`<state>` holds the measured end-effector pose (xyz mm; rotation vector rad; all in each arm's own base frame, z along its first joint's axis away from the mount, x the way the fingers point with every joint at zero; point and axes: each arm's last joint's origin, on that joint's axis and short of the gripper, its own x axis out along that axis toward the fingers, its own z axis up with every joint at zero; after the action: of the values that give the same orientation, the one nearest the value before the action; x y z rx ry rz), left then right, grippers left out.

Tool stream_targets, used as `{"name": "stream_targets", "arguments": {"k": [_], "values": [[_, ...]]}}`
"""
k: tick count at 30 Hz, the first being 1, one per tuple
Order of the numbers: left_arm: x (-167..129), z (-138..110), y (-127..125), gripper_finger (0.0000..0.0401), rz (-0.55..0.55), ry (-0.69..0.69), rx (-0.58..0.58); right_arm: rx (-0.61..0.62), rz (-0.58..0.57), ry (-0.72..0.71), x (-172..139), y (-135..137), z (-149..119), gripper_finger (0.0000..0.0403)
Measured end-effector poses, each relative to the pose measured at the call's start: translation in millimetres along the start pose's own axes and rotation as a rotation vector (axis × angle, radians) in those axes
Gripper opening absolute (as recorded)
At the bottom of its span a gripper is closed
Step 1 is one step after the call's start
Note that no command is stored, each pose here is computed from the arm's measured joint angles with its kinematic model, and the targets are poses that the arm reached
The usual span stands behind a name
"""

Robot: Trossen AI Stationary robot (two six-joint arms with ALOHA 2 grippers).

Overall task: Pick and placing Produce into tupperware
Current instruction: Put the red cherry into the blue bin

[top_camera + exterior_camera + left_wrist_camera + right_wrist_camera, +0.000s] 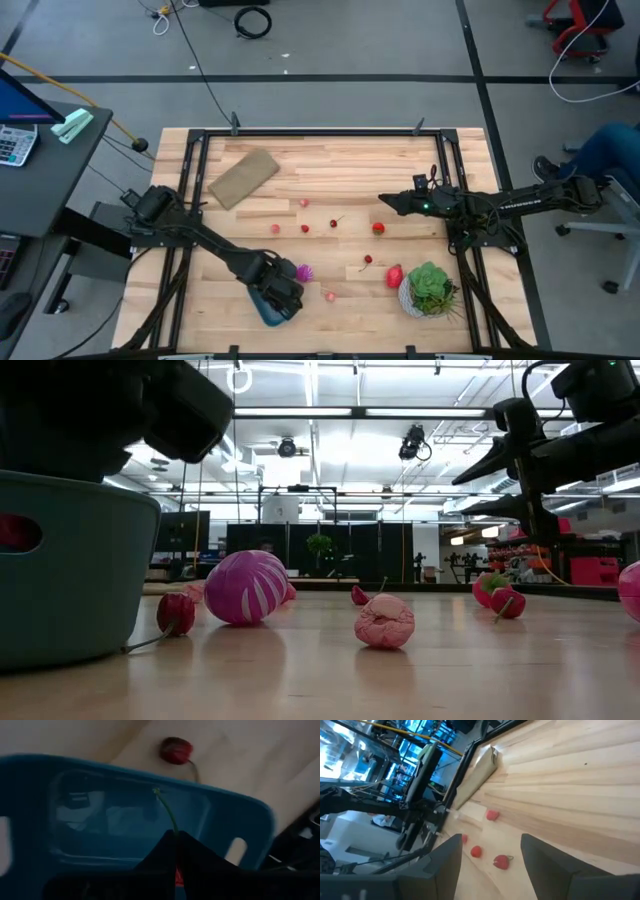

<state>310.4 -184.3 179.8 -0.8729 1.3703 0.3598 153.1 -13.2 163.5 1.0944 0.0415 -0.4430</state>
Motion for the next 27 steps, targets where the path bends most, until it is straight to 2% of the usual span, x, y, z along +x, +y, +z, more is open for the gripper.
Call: {"name": "stream_targets", "arguments": {"k": [3,9,14,18,20,23,27], "values": [[0.3,1.7,2.1,0.0023,0.017,0.005,0.021,0.0,0.0,0.0,0.0,0.0,0.0,0.0213],[0.4,1.7,2.5,0.0075,0.013,0.029,0.177,-0.005,0.013,0.03,0.0,0.3,-0.9,0.0213],[-1.2,1.9,5.2,0.012,0.031,0.051,0.194,-0.015,0.048,0.107,-0.2,1.3,-3.2,0.0213],[-10.8,6.8,7.0,0.0142,-0.01,0.198,0.199,0.009,0.025,0.1,1.4,3.2,-0.2,0.0211],[-19.8,11.2,6.4,0.0146,-0.047,0.24,0.219,-0.001,0.023,0.1,4.4,12.9,5.4,0.0209],[-37.8,21.2,5.7,0.0141,-0.083,0.225,0.254,-0.084,0.01,0.136,12.6,37.8,15.9,0.0204],[-71.5,36.5,8.2,0.0126,-0.138,0.177,0.326,-0.26,-0.133,0.289,29.1,68.6,24.5,0.0197]]}}
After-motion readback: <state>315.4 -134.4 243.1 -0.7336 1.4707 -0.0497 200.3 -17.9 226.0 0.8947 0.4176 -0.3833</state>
